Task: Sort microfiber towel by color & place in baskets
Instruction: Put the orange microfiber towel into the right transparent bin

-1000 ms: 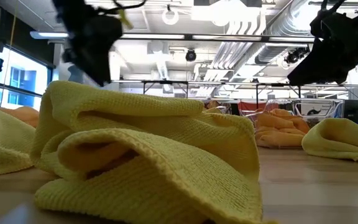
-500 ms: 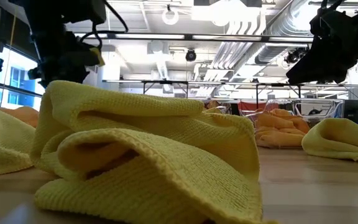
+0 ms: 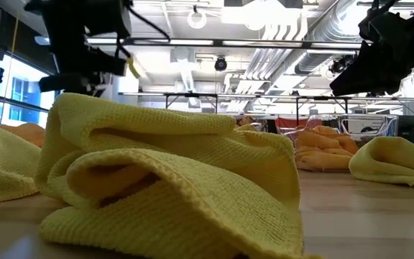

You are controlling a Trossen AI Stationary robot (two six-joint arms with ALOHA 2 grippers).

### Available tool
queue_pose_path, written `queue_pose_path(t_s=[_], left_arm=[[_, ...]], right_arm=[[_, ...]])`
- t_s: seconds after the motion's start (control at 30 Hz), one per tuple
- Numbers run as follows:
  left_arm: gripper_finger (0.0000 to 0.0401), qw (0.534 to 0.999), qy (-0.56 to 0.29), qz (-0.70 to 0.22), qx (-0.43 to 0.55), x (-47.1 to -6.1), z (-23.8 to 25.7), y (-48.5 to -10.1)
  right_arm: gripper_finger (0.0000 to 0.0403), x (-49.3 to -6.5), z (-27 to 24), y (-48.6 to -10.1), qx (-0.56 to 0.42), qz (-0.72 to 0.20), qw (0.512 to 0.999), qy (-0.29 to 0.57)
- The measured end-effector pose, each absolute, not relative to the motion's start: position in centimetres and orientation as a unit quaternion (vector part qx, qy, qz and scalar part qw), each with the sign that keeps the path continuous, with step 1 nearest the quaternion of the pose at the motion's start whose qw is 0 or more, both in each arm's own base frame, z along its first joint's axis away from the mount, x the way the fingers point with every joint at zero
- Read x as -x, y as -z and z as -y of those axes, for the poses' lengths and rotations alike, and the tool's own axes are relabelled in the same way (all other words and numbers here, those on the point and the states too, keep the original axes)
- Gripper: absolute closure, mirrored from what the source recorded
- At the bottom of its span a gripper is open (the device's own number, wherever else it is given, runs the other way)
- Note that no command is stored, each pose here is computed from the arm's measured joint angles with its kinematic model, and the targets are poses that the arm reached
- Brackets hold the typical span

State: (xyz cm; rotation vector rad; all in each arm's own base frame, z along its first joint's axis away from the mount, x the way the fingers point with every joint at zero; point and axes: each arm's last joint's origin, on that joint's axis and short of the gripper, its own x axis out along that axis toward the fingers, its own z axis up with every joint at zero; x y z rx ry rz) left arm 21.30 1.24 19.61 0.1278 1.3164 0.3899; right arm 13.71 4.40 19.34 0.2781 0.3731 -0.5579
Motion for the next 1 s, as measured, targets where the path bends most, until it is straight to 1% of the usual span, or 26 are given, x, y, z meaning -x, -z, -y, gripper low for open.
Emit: queue_pose_path(t_s=[0.07,0.13,0.23,0.3,0.37,0.43,0.6,0.67,0.8,1.0], left_arm=[[0.0247,0.764,-0.172,-0.62,-0.05,-21.0,-2.1,-19.2],[0.0247,0.76,-0.183,-0.622,-0.044,-20.9,-2.8,-19.0],[0.0247,0.76,-0.195,-0.619,-0.028,-20.9,-3.7,-18.9],[0.0254,0.764,-0.185,-0.618,-0.01,-21.0,-4.0,-18.9],[0.0271,0.768,-0.167,-0.619,0.01,-21.3,-4.1,-18.6],[0.0297,0.766,-0.152,-0.624,0.024,-21.5,-4.1,-18.2],[0.0382,0.748,-0.148,-0.645,0.051,-22.2,-3.7,-16.8],[0.0394,0.751,-0.146,-0.643,0.05,-22.4,-3.5,-16.6],[0.0398,0.773,-0.142,-0.617,0.044,-23.7,-3.4,-18.2],[0.04,0.834,-0.133,-0.535,0.006,-26.8,-3.8,-23.5]], right_arm=[[0.0266,-13.7,-4.4,-19.3,-0.133,-0.183,0.935,0.272],[0.0266,-13.7,-4.4,-19.3,-0.132,-0.184,0.935,0.273],[0.0266,-13.7,-4.4,-19.3,-0.132,-0.184,0.935,0.273],[0.0266,-13.7,-4.4,-19.3,-0.132,-0.183,0.935,0.273],[0.0266,-13.7,-4.4,-19.3,-0.132,-0.183,0.935,0.273],[0.0266,-13.7,-4.4,-19.3,-0.132,-0.183,0.935,0.273],[0.0266,-13.7,-4.4,-19.3,-0.134,-0.183,0.935,0.273],[0.0266,-13.7,-4.4,-19.3,-0.136,-0.182,0.935,0.274],[0.0266,-13.8,-4.4,-19.5,-0.146,-0.172,0.934,0.276],[0.0266,-13.9,-4.3,-19.9,-0.142,-0.13,0.931,0.31]])
